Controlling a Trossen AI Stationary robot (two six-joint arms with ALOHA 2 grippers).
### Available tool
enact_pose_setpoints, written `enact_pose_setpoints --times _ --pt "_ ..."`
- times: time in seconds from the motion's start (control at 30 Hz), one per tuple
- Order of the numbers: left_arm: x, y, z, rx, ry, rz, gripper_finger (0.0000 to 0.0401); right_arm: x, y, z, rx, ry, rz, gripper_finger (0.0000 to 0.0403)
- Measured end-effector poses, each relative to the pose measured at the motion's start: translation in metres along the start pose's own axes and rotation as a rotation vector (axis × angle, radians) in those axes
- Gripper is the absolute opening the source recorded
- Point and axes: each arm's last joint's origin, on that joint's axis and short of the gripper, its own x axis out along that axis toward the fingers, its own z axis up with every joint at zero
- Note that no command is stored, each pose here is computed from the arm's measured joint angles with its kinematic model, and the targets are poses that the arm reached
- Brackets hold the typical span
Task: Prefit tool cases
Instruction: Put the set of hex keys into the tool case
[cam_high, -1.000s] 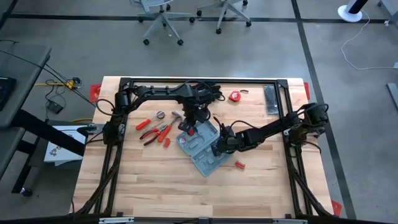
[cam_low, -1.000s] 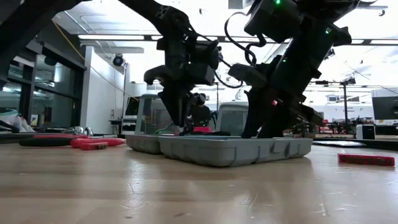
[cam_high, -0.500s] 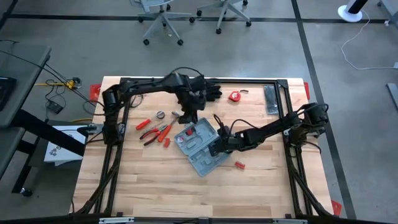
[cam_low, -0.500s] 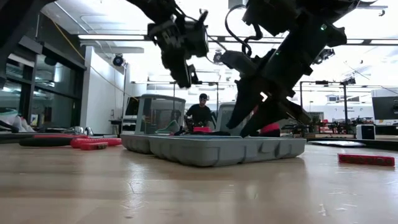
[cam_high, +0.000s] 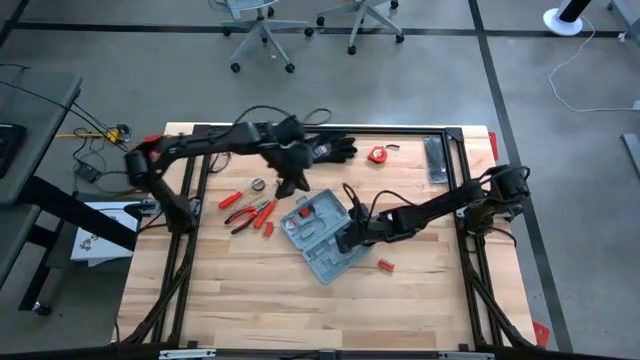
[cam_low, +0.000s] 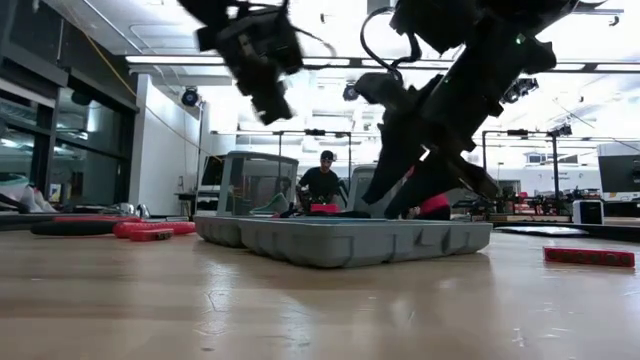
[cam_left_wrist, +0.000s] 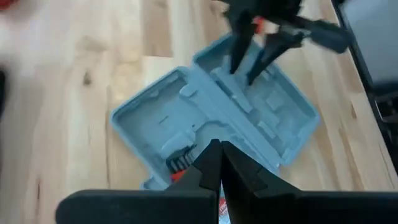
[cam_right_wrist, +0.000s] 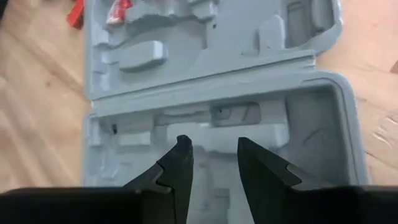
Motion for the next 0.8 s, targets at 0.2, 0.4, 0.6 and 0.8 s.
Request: enact_pose_setpoints --times 0.2,0.4,0.6,0.8 --pt "-0.009 -0.019 -0.041 -0.187 -0.141 0.084 0.0000 -0.020 0.000 0.024 -0.118 -0.011 0.057 0.0119" --pt "0.007 -0.036 -0.057 -0.410 -0.254 0.178 0.0000 -0.014 -0.015 0.058 -0.219 0.069 0.129 0.0092" --pt "0.024 -0.053 -0.055 -0.453 -0.328 0.183 0.0000 -0.003 -0.028 0.079 -0.258 0.094 0.194 0.0011" --pt "0.033 -0.070 -0.057 -0.473 -0.295 0.225 0.0000 -0.003 -0.026 0.092 -0.291 0.067 0.235 0.0002"
